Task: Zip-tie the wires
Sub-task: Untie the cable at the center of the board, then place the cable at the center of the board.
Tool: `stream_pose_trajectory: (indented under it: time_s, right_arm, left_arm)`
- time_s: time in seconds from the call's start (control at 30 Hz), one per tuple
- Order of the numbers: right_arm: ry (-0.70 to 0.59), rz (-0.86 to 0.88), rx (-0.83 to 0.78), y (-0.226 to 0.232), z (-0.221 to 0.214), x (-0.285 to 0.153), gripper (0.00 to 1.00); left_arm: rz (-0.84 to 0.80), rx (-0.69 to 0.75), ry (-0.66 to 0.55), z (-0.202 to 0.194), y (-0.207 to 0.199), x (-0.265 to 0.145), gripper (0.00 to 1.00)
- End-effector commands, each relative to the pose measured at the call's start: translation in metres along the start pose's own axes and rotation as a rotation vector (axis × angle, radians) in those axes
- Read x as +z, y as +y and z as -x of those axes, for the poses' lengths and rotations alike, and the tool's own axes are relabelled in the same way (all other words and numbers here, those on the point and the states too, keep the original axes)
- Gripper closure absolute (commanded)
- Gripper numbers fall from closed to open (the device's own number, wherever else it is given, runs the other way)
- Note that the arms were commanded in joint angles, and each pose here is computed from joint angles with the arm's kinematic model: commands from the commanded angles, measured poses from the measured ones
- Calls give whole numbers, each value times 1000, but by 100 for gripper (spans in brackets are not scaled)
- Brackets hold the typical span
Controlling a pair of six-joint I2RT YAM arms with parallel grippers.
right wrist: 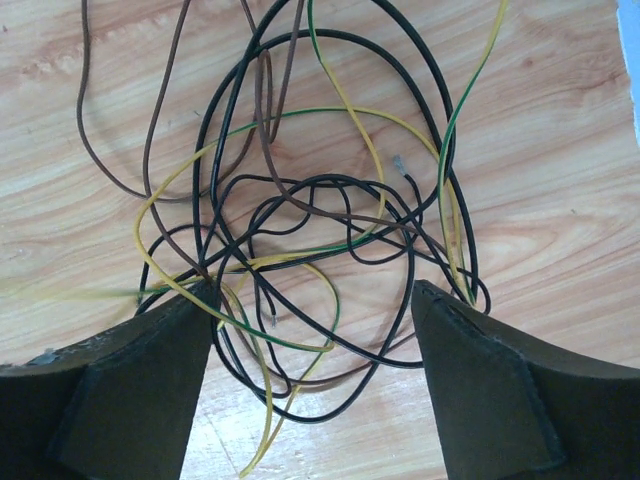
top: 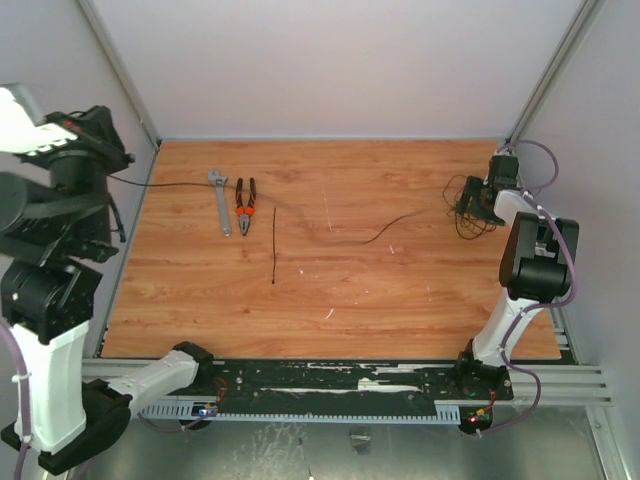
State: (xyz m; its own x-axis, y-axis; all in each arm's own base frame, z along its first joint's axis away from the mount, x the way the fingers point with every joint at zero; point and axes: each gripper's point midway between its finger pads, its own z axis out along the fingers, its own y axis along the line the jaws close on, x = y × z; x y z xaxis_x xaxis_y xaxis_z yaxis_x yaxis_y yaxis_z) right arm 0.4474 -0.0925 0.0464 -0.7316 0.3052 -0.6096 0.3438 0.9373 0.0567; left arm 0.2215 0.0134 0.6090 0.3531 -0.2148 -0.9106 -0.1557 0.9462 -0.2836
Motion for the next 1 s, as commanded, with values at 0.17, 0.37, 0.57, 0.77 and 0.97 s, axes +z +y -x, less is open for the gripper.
stream_pose_trajectory:
  time_s: [0.17, 0.37, 0.57, 0.77, 0.97]
  right_arm:
    - [-26, -9, -16, -3, 25, -1, 20]
    - [-117, 249, -63, 64, 35, -51, 15]
    - [-167, 370, -176, 127, 29, -107, 11]
    - [-210, 606, -219, 188, 1, -162, 11]
    - [-237, 939, -194, 242, -41, -206, 10]
  left_arm:
    - [-39, 30, 130, -61, -18, 15, 100]
    - [-171, 4, 262, -131, -47, 15, 100]
    - [-192, 8, 310, -157, -54, 17, 100]
    - [-251, -13, 310, -157, -69, 20, 100]
    - [-582, -171, 270, -114, -145, 19, 100]
